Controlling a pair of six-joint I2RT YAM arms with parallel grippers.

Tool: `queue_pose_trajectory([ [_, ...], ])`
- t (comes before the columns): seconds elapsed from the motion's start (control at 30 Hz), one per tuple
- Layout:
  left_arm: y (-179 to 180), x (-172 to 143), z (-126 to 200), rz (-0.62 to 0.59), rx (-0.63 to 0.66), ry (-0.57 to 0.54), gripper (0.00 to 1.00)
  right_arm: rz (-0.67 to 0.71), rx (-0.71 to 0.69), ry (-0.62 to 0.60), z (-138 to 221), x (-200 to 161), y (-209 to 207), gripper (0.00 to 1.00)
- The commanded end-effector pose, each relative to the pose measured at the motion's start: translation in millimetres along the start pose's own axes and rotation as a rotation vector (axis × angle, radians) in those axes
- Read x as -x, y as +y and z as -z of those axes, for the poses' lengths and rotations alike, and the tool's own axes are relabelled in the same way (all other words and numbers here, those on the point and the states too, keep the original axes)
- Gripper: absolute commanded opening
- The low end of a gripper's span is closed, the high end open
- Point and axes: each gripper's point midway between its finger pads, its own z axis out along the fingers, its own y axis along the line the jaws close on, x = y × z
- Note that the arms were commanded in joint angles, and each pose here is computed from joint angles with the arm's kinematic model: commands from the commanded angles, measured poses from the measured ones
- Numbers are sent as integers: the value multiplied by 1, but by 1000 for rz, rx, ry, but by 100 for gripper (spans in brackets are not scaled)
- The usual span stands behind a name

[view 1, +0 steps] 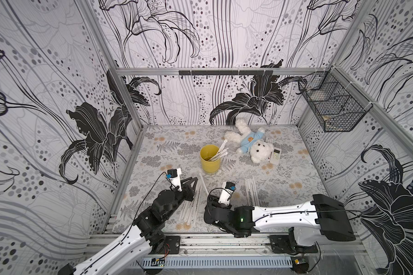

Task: Take the straws out of the storage container
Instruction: Place the straw at the center of the board.

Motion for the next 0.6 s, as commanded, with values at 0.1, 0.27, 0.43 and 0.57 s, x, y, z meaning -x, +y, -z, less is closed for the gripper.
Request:
queue_pose_trajectory([
  [0.1, 5, 17, 9, 61, 33, -66, 34, -59, -76, -6, -8, -12, -13, 11],
  [0.27, 4, 20, 14, 71, 12, -93, 34, -43, -88, 2, -15, -22, -8, 11],
  [0.43, 2, 20, 16, 66, -7, -96, 34, -24, -97, 10, -21, -29, 0, 15],
  [0.57, -3, 19, 16, 55, -22, -87, 34, -20, -105, 4, -22, -30, 0, 18],
])
